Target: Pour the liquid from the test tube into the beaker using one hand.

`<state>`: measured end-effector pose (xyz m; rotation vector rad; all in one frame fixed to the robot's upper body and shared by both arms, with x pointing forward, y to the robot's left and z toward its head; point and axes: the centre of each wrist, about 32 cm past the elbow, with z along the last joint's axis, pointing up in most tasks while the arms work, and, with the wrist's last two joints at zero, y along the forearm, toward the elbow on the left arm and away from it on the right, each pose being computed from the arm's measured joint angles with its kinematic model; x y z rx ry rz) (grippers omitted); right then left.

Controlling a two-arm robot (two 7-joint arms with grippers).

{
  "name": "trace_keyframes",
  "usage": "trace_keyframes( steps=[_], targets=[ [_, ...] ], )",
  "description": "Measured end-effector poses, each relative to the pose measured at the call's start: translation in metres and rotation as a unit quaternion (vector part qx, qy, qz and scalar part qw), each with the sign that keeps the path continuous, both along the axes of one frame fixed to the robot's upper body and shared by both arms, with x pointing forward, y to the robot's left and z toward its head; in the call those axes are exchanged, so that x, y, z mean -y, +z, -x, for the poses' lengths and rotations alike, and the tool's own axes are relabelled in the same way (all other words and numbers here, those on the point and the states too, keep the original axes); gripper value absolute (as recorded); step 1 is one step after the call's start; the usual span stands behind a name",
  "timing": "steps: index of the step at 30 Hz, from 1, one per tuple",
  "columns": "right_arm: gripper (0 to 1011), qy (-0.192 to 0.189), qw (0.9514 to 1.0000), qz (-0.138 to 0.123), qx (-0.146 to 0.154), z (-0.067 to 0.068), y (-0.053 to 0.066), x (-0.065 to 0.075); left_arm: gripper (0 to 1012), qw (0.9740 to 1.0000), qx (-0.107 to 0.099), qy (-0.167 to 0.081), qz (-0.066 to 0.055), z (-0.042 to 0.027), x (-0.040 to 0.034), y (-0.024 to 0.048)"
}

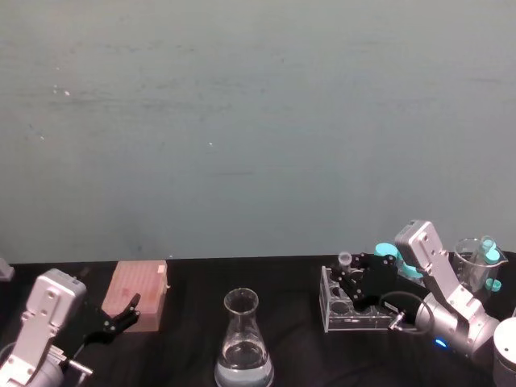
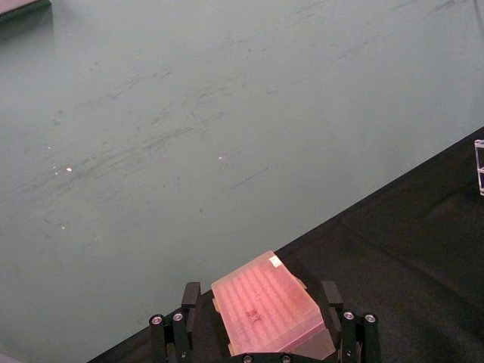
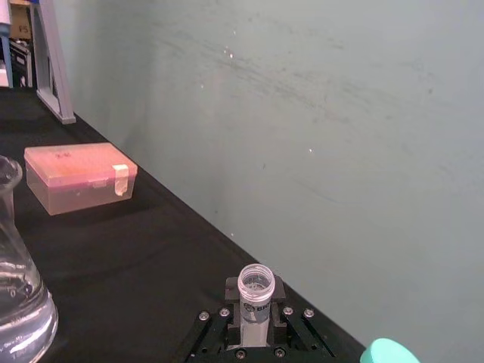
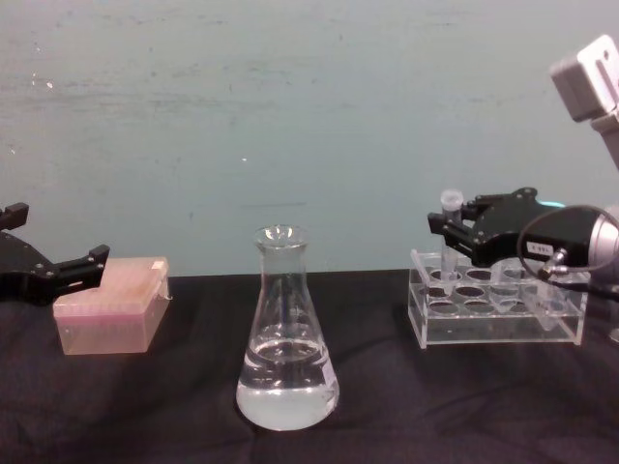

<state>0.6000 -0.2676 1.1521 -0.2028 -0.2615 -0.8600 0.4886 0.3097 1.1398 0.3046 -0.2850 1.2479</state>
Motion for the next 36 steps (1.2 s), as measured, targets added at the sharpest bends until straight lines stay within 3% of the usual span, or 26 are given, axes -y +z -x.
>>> trace_keyframes(
  steps=[27,36],
  targets=[
    [221,0.000,0.9985,0.013,0.054,-0.010,0.033,-0.010,1000,1.0000,0.000,0.000,0.000,0.0000,0.0000,0.0000],
    [221,0.004,0.9964,0.036,0.076,-0.013,0.041,-0.022,1000,1.0000,0.000,0.000,0.000,0.0000,0.0000,0.0000]
  ],
)
